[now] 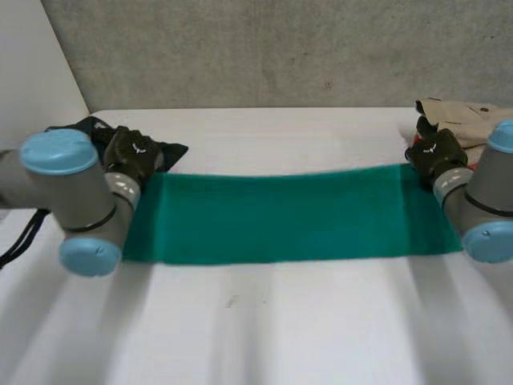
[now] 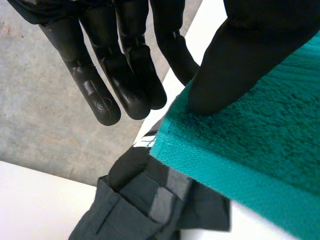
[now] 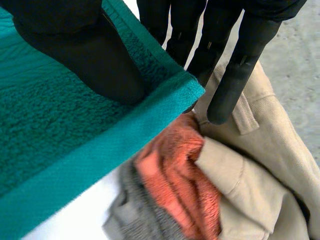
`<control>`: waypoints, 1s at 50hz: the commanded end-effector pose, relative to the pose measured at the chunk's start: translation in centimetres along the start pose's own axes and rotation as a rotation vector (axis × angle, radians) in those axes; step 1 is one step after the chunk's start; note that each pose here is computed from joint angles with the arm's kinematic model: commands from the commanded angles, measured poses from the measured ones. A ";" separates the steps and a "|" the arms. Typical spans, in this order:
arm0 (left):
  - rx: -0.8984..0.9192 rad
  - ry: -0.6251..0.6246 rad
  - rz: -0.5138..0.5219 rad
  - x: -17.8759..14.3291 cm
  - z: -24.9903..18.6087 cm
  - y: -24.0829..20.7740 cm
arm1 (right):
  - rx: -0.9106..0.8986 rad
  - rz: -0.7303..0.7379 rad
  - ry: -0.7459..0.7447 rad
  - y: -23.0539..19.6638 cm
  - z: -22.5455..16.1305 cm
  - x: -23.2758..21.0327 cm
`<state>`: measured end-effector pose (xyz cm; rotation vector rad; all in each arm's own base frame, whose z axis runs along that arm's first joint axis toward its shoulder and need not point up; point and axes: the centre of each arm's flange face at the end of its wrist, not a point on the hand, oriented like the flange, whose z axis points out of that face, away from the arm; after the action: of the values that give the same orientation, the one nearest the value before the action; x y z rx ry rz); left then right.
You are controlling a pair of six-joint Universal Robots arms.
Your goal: Fold the laundry.
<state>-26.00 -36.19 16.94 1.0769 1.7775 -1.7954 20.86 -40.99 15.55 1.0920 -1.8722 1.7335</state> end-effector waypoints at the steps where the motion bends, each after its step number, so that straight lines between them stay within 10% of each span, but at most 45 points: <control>1: 0.022 -0.026 0.008 1.4 3.3 0.3 | 0.029 -0.014 0.054 1.0 3.4 -0.7; 20: 0.108 0.006 -0.028 1.2 -0.8 -4.0 | 0.072 0.159 -0.097 -3.8 -3.3 0.1; 31: 0.110 0.030 -0.205 -0.6 -5.3 -4.5 | -0.211 0.318 -0.282 2.8 -6.3 1.0; 50: 0.139 0.071 -0.244 0.5 -6.5 -3.5 | -0.167 0.321 -0.206 6.5 -5.4 1.4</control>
<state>-27.35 -29.34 19.75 1.0248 1.9191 -2.0802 14.78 -35.78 13.24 1.0203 -2.4306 1.6102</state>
